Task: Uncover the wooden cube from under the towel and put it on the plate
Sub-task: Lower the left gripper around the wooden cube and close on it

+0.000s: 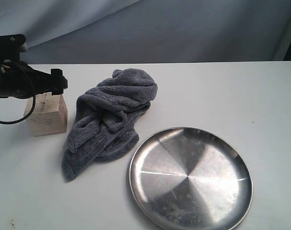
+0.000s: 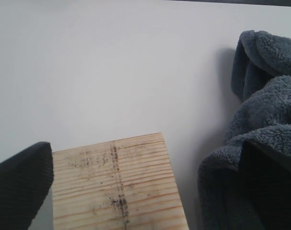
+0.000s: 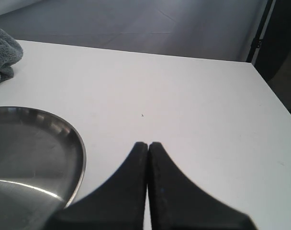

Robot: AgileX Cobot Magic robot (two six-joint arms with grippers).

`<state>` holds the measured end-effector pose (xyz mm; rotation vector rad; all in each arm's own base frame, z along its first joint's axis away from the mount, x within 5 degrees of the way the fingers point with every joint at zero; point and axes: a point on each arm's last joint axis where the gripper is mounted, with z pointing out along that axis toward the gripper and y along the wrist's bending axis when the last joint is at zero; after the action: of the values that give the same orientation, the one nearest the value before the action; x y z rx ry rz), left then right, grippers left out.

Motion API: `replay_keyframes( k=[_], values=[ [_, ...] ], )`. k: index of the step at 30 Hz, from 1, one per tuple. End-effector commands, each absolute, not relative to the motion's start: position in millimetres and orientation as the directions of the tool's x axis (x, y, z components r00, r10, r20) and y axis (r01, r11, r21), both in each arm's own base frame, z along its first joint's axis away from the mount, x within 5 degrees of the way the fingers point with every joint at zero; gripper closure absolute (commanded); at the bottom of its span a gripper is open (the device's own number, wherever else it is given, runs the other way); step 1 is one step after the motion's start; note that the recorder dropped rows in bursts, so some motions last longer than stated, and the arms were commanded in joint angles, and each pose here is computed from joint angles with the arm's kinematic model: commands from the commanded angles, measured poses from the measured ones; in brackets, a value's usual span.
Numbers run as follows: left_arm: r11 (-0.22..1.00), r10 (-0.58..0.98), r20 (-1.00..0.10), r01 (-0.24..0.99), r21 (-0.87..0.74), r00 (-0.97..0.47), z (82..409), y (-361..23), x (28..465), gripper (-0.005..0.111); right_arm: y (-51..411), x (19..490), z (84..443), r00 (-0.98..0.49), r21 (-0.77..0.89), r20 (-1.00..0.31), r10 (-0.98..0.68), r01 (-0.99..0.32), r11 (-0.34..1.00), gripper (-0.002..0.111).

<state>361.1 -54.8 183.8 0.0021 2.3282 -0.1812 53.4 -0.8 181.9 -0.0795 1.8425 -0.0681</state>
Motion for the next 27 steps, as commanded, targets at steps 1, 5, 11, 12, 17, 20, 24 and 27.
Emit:
replay_keyframes(
  k=[1, 5, 11, 12, 17, 20, 24, 27],
  values=[
    [0.989, -0.075, -0.722, 0.042, -0.143, -0.688, 185, -53, 362, 0.003, -1, 53, 182, -0.257, -0.087, -0.962, -0.090, -0.022, 0.996, 0.108],
    [0.989, -0.076, -0.725, 0.041, -0.142, -0.685, 186, -53, 362, 0.003, -1, 53, 182, -0.257, -0.087, -0.962, -0.090, -0.022, 0.996, 0.108],
    [0.988, -0.105, -0.712, 0.010, -0.154, -0.694, 184, -44, 363, 0.003, -1, 53, 182, -0.257, -0.087, -0.962, -0.090, -0.022, 0.996, 0.108],
    [0.988, -0.108, -0.707, 0.004, -0.155, -0.699, 183, -41, 363, 0.004, -1, 53, 182, -0.257, -0.087, -0.962, -0.090, -0.022, 0.996, 0.108],
    [0.988, -0.106, -0.669, -0.004, -0.152, -0.736, 173, -34, 363, 0.010, -1, 53, 182, -0.257, -0.087, -0.962, -0.090, -0.022, 0.996, 0.108],
    [0.992, -0.061, -0.664, 0.029, -0.124, -0.746, 168, -37, 363, 0.010, -1, 53, 182, -0.257, -0.087, -0.962, -0.090, -0.022, 0.996, 0.108],
    [0.993, -0.043, -0.646, 0.038, -0.111, -0.762, 159, -37, 364, 0.010, -1, 53, 182, -0.257, -0.087, -0.962, -0.090, -0.022, 0.996, 0.108],
    [0.993, -0.040, -0.634, 0.038, -0.109, -0.773, 152, -38, 365, 0.010, -1, 53, 182, -0.257, -0.087, -0.962, -0.090, -0.022, 0.996, 0.108]
  ],
)
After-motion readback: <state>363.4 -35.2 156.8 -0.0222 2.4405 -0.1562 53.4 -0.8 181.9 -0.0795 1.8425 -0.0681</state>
